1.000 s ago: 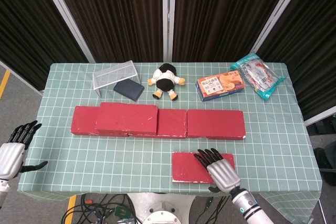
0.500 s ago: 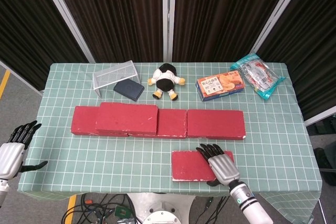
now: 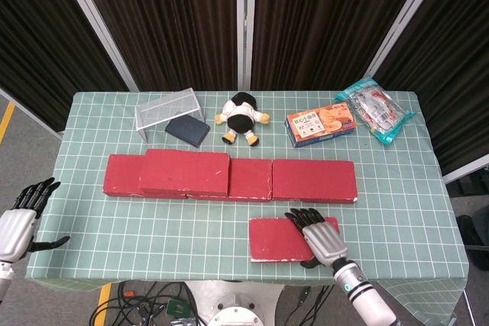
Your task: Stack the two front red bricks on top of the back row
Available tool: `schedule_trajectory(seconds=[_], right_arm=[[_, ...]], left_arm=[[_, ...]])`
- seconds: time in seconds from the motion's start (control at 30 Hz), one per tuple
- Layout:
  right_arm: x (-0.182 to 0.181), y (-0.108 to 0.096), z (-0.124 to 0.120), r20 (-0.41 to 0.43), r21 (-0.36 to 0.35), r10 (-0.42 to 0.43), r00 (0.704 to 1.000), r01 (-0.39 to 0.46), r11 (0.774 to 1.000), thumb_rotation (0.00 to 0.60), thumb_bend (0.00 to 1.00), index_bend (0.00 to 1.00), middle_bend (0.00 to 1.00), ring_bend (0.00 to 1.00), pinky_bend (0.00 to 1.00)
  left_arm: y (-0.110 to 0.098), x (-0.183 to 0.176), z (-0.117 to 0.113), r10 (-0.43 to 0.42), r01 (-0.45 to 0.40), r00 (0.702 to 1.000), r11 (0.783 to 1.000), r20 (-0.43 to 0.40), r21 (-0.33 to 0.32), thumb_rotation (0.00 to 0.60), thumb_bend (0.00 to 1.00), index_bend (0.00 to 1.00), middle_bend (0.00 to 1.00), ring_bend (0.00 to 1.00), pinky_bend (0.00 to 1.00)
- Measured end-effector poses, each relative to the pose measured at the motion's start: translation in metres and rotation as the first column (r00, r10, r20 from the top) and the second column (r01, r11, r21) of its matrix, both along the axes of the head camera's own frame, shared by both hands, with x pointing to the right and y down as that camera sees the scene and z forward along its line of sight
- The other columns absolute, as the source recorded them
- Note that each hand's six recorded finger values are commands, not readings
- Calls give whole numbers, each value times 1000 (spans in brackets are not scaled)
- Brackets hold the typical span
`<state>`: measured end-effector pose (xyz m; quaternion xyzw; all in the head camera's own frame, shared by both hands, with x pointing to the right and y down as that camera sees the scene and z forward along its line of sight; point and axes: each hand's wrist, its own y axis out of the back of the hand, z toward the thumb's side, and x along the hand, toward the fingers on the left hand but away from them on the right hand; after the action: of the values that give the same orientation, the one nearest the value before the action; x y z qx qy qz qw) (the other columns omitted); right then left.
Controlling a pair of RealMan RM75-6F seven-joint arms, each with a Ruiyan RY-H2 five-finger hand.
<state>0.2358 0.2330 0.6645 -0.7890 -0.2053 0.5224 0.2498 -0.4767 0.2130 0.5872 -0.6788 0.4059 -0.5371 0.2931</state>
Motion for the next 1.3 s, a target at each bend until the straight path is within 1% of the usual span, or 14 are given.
schedule_trajectory(seconds=[0.07, 0.1, 0.2, 0.3, 0.6, 0.7, 0.77, 0.8, 0.9, 1.03, 1.13, 1.2, 1.3], right_arm=[[0, 0, 0, 0, 8, 4, 1000, -4, 1000, 600, 18, 0, 158, 49, 34], [1, 0, 0, -1, 8, 3, 1000, -3, 1000, 600, 27, 0, 176, 70, 70], [1, 0, 1, -8, 3, -1, 1000, 1, 1000, 600, 40, 0, 203, 110, 146], [0, 0, 0, -7, 2, -5, 1000, 5, 1000, 600, 48, 0, 220, 142, 196], [0, -4, -14, 20, 33, -7, 1000, 6, 999, 600, 66, 9, 239, 162, 244], [0, -9, -26, 41, 62, -12, 999, 9, 998, 600, 67, 13, 242, 166, 251], [1, -15, -38, 54, 96, -17, 998, 12, 995, 600, 67, 15, 245, 169, 256], [3, -20, -42, 56, 113, -20, 998, 13, 994, 600, 67, 16, 246, 169, 258], [5, -42, -56, 55, 178, -25, 998, 15, 984, 600, 66, 17, 251, 170, 270], [-2, -81, -69, 68, 260, -42, 997, 23, 965, 600, 66, 17, 254, 172, 280], [-9, -107, -73, 74, 296, -70, 995, 45, 954, 600, 69, 17, 260, 179, 283], [-12, -119, -72, 72, 313, -86, 994, 60, 948, 600, 72, 17, 266, 186, 287], [-14, -134, -66, 59, 309, -98, 993, 75, 948, 600, 75, 17, 267, 187, 289]], left_arm=[[0, 0, 0, -1, 1, 1000, 1000, -4, -3, 600, 0, 48, 0, 0, 0], [0, 0, 0, -1, 1, 1000, 1000, -5, -5, 600, 0, 48, 0, 0, 0], [0, 0, 1, 0, 0, 1000, 1000, -6, -11, 600, 0, 48, 0, 0, 0], [0, 0, 1, 0, 0, 1000, 1000, -7, -14, 600, 0, 49, 0, 0, 0], [-1, 3, -1, 3, -3, 1000, 1000, -11, -9, 600, 0, 50, 0, 0, 0], [-2, 4, -3, 3, -3, 1000, 1000, -12, -4, 600, 0, 50, 0, 0, 0], [-3, 5, -4, -1, 1, 1000, 1000, -15, -3, 600, 0, 50, 0, 0, 0], [-3, 5, -4, -3, 3, 1000, 1000, -16, -4, 600, 0, 50, 0, 0, 0], [-4, 5, -4, -10, 10, 1000, 1000, -19, -4, 600, 0, 50, 0, 0, 0], [-5, 6, -4, -9, 9, 1000, 1000, -17, 2, 600, 0, 50, 0, 0, 0], [-9, 10, -4, 3, -3, 1000, 1000, -11, 8, 600, 0, 50, 0, 0, 0], [-12, 13, -5, 6, -5, 1000, 1000, -16, 13, 600, 0, 50, 0, 0, 0], [-14, 17, -5, 4, -3, 1000, 1000, -27, 15, 600, 0, 50, 0, 0, 0]])
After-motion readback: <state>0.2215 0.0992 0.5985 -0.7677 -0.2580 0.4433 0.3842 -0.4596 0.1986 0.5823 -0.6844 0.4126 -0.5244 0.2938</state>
